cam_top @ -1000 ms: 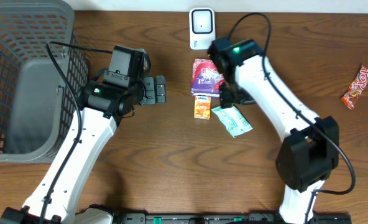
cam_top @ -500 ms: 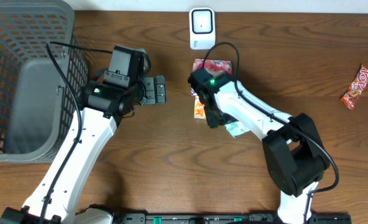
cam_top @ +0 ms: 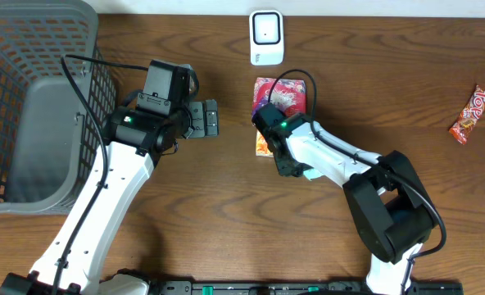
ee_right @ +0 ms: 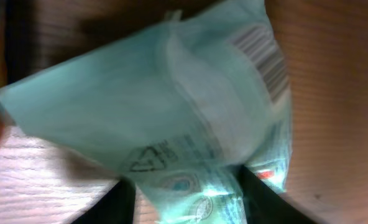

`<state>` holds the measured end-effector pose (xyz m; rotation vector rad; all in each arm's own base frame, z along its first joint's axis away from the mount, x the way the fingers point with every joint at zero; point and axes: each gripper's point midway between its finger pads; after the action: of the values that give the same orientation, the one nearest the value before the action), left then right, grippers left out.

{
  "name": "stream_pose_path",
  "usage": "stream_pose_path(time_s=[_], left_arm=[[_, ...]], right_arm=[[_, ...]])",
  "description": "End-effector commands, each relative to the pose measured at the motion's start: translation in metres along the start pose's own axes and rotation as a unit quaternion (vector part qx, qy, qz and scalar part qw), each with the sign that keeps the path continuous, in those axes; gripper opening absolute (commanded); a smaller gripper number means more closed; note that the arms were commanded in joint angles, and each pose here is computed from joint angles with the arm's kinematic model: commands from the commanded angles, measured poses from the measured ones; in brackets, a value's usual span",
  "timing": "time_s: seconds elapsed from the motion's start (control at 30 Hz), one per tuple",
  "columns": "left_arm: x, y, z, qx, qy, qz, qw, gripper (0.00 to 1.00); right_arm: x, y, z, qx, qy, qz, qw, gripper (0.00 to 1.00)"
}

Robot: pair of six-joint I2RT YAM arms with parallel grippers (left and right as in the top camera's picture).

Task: Scan the item barcode
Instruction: 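Reach right gripper to the mint-green packet and grasp it, then drag green packet rightward and set it down with right gripper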

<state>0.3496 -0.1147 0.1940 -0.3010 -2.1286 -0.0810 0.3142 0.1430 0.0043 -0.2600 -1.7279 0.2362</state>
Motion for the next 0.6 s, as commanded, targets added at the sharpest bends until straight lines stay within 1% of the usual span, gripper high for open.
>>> stream_pose_path(time_s=[0.0, 0.03, 0.07, 0.23, 0.33, 0.43, 0.5, 0.53, 0.57], left_arm=[[0.001, 0.003, -0.003, -0.003, -0.002, -0.007, 1.000, 0.98], [0.001, 0.003, -0.003, -0.003, -0.002, -0.007, 1.000, 0.98], [0.001, 0.003, -0.003, -0.003, -0.002, -0.007, 1.000, 0.98], [0.001, 0.003, -0.003, -0.003, -0.002, -0.007, 1.000, 0.98], [0.001, 0.003, -0.003, -0.003, -0.002, -0.007, 1.000, 0.98], [0.001, 0.003, -0.003, -0.003, -0.002, -0.007, 1.000, 0.98], [0.001, 0.003, -0.003, -0.003, -0.002, -0.007, 1.000, 0.98], [0.001, 0.003, -0.003, -0.003, -0.002, -0.007, 1.000, 0.98], [0.001, 0.003, -0.003, -0.003, -0.002, -0.007, 1.000, 0.98]], right_arm=[[-0.019, 0.011, 0.026, 0.010, 0.055, -0.028, 0.998, 0.17], [-0.017, 0.016, 0.028, 0.009, 0.062, -0.041, 0.997, 0.03], [-0.015, 0.021, 0.029, 0.007, 0.070, -0.056, 0.996, 0.01], [0.004, 0.039, 0.023, -0.016, 0.113, -0.136, 0.984, 0.01], [0.027, 0.046, 0.014, -0.023, 0.148, -0.201, 0.968, 0.01], [0.054, 0.054, 0.006, -0.008, 0.180, -0.295, 0.938, 0.01], [0.072, 0.060, 0.003, 0.008, 0.198, -0.378, 0.904, 0.01], [0.082, 0.062, 0.002, 0.019, 0.203, -0.421, 0.884, 0.01], [0.094, 0.063, 0.000, 0.030, 0.206, -0.472, 0.857, 0.01]])
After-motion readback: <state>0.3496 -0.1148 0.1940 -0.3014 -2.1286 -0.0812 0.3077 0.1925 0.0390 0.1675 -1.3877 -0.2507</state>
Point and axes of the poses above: each gripper's point midway between its finger pads, its own x axis back along the fingers, its own y axis along the line the jaws close on, z = x × y, and after that the axes turned 14 degrees about -x, right-handed
